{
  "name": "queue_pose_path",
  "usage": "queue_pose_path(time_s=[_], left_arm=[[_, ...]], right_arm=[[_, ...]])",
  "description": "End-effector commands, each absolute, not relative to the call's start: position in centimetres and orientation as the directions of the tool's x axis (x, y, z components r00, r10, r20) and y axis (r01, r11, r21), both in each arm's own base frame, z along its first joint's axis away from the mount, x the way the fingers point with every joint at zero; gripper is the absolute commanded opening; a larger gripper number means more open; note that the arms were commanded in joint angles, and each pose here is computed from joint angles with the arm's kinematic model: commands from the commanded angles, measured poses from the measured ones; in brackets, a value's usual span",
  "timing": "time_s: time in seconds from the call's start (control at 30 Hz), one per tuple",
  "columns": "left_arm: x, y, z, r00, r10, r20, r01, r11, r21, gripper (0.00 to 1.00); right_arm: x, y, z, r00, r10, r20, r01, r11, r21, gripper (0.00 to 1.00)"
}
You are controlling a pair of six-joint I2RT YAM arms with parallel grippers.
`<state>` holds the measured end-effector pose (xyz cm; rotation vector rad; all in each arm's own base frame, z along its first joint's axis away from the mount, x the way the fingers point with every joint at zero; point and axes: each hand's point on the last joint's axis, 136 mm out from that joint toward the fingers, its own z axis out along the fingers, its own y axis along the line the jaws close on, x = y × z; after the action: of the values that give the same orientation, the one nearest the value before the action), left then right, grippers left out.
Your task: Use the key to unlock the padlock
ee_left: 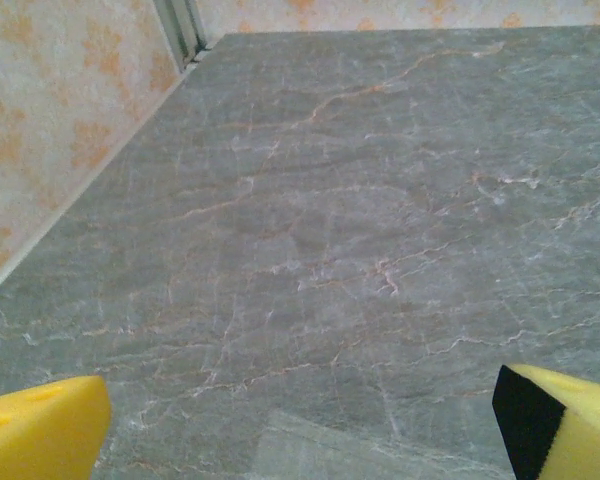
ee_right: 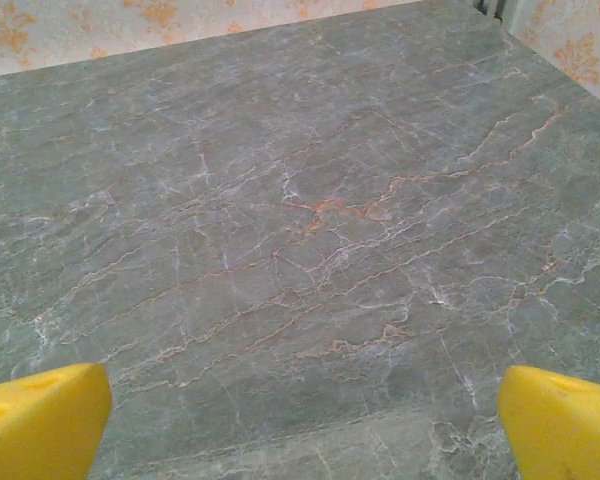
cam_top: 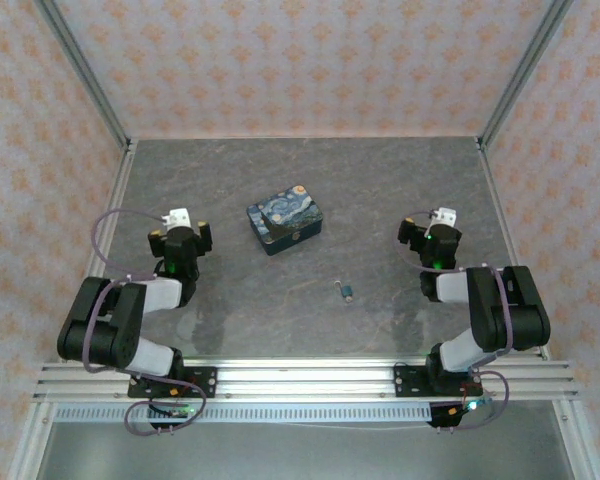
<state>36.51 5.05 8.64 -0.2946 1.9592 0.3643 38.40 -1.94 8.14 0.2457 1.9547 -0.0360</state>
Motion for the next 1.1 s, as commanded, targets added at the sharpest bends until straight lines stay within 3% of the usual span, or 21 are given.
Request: queue_pose_path(time_s=[0.0,0.07,1.07], left_arm=[[37.91,4.75,9.83,-0.336,-0.085,-0.938,-0.357,0.933,0.043,1.0],[38.44,4.33,9.74,-0.358,-0.072,-0.931,-0.33,0.943,0.053,1.0],[38.56,4.18,9.79,-0.36,-0.06,-0.931,-0.327,0.943,0.065,1.0]], right_arm=[[38.89,-2.18,9.18,-0.331,0.155,-0.931,0.194,0.977,0.094,0.99],[39.55,-2.71,8.76,-0.374,0.166,-0.912,0.233,0.969,0.081,0.99],[39.38,-2.79,8.87,-0.363,0.165,-0.917,0.235,0.969,0.081,0.99]])
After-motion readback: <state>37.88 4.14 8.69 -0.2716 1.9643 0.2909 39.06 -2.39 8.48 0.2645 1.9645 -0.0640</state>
